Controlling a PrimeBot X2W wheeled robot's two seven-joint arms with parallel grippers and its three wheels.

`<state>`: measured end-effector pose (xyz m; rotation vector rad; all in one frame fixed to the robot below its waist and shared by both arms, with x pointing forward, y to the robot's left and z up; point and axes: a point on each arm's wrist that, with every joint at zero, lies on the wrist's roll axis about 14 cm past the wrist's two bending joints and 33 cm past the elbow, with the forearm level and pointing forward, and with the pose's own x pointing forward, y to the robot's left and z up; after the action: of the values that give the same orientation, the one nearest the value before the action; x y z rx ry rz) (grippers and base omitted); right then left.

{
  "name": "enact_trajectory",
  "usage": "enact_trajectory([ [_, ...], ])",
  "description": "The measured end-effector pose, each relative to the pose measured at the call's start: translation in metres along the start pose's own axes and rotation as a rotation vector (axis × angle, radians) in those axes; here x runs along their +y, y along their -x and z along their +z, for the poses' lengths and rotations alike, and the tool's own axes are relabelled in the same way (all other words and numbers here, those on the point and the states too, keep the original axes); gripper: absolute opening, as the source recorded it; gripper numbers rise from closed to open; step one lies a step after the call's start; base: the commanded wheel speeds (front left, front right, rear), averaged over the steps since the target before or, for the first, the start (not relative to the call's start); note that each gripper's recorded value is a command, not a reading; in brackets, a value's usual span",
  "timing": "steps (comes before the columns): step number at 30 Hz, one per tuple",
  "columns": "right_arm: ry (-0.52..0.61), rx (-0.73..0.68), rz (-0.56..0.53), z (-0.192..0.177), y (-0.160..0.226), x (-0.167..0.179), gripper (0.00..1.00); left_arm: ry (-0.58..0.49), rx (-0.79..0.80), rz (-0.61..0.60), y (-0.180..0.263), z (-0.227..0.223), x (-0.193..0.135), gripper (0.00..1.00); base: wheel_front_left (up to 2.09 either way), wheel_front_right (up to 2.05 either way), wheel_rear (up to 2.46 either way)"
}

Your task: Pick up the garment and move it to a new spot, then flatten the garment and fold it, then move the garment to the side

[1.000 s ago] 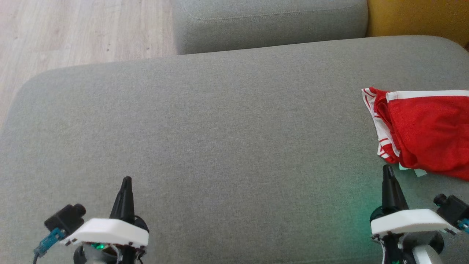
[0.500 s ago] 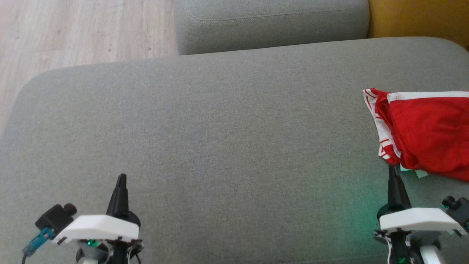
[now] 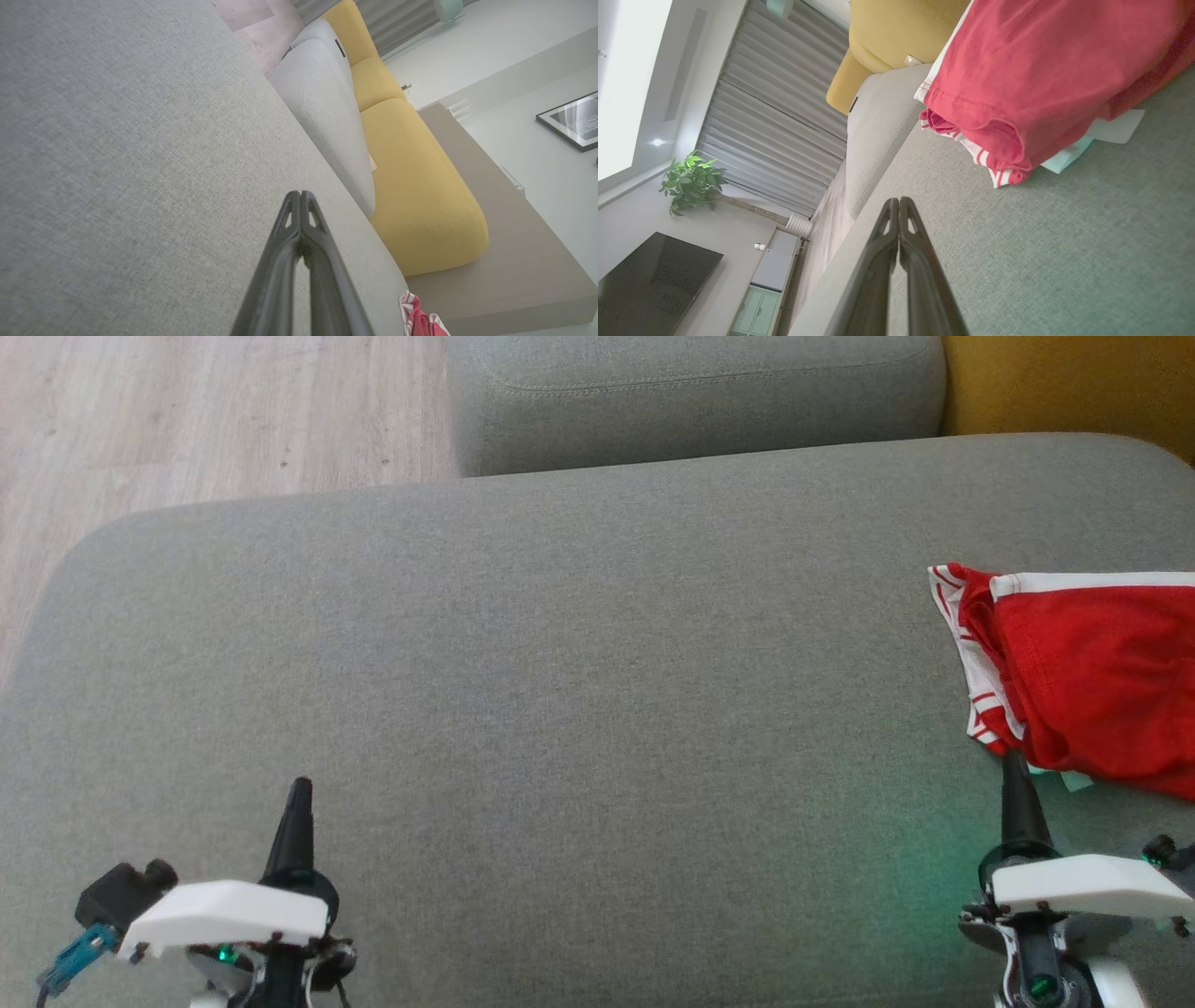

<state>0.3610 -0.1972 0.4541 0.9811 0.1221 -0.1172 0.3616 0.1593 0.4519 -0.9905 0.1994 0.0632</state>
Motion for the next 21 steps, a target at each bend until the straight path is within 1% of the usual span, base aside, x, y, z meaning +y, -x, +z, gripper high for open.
enact_trajectory([
  [21, -0.244, 0.002, 0.004, 0.0056, -0.0022, 0.0016, 0.0, 0.241, -0.004, -0.013, -0.002, 0.0108, 0.0007, 0.0, 0.0, 0.0, 0.0],
])
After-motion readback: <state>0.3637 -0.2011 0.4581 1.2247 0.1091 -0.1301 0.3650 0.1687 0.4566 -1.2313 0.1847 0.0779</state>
